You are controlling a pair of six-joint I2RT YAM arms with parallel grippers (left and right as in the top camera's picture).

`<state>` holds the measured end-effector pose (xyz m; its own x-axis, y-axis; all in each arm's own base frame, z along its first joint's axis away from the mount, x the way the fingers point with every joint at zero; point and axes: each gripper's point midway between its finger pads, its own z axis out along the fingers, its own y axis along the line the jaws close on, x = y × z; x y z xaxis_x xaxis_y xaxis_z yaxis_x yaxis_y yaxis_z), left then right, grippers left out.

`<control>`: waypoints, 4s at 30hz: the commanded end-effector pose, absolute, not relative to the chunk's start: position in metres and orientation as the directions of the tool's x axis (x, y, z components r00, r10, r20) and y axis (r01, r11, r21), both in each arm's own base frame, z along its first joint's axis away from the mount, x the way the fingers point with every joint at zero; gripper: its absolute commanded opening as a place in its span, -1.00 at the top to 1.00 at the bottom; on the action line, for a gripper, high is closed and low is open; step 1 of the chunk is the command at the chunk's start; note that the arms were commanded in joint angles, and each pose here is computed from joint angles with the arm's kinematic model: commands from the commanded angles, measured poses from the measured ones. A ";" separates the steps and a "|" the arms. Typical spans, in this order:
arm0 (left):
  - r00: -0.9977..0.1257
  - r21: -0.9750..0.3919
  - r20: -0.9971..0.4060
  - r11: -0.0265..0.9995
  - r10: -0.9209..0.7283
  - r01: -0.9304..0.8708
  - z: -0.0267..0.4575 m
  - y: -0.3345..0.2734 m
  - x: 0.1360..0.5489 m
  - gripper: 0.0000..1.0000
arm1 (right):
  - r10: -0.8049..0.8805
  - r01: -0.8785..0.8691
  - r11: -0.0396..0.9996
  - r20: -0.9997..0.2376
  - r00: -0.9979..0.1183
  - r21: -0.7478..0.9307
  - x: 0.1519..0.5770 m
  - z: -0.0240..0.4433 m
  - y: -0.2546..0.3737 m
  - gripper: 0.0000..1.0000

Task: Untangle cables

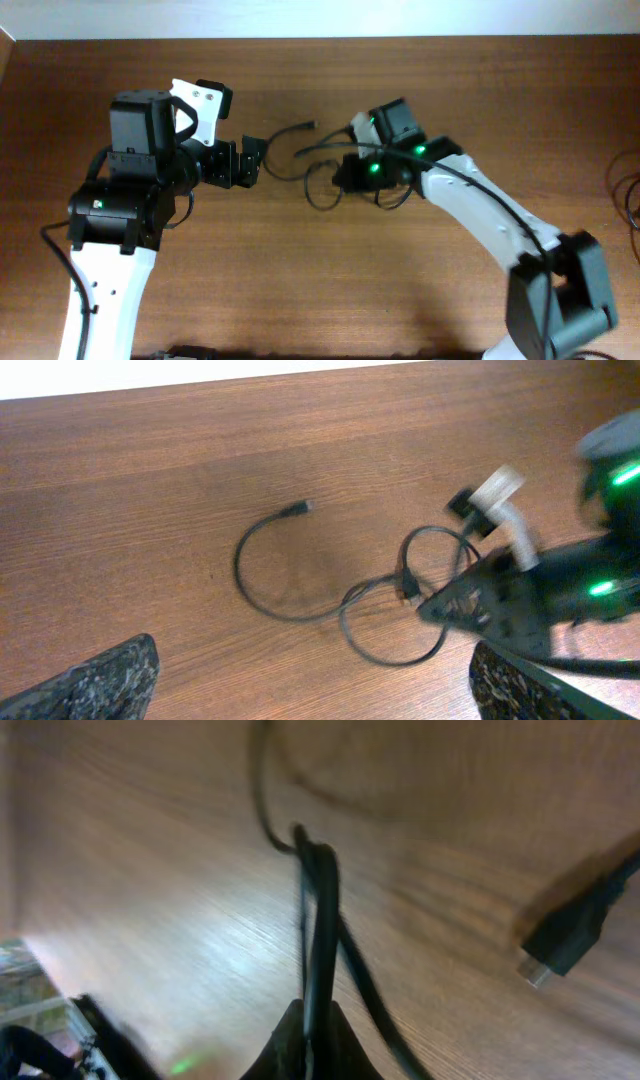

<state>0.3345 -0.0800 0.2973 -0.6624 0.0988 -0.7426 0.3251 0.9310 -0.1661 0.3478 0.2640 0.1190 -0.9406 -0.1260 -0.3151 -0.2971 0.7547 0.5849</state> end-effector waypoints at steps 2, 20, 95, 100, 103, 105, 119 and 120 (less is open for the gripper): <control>-0.662 -0.161 -0.743 0.934 0.097 0.318 0.298 -0.079 0.335 -0.99 | -0.119 -0.523 0.639 -0.599 -0.792 0.564 0.356 0.244 0.275 0.92; -0.490 -0.153 -0.847 0.788 0.206 0.596 0.328 -0.120 0.333 -0.98 | -0.127 -0.800 0.163 -0.792 -0.597 0.577 0.267 0.381 0.298 0.92; -0.494 -0.260 -0.854 0.689 0.163 0.676 0.326 -0.144 0.344 -0.98 | 0.238 -0.765 0.063 -0.754 -0.612 0.641 0.336 0.463 0.293 0.92; -0.494 -0.260 -0.854 0.689 0.163 0.676 0.326 -0.144 0.344 -0.99 | 0.237 -0.785 -0.032 -0.758 -0.607 0.619 0.312 0.482 0.310 0.92; -0.494 -0.260 -0.854 0.689 0.162 0.676 0.326 -0.144 0.344 -0.98 | 0.275 -0.809 -0.140 -0.762 -0.586 0.571 0.289 0.512 0.312 0.92; -0.493 -0.264 -0.855 0.683 0.162 0.681 0.327 -0.145 0.343 -0.98 | 0.280 -0.811 -0.169 -0.762 -0.584 0.559 0.281 0.518 0.316 0.92; -0.494 -0.279 -0.855 0.664 0.157 0.694 0.328 -0.149 0.340 -0.98 | 0.493 -0.889 -0.322 -0.744 -0.451 0.325 0.241 0.586 0.279 0.92; -0.497 -0.282 -0.853 0.664 0.157 0.693 0.328 -0.149 0.340 -0.98 | 0.494 -0.888 -0.322 -0.742 -0.452 0.327 0.242 0.586 0.279 0.92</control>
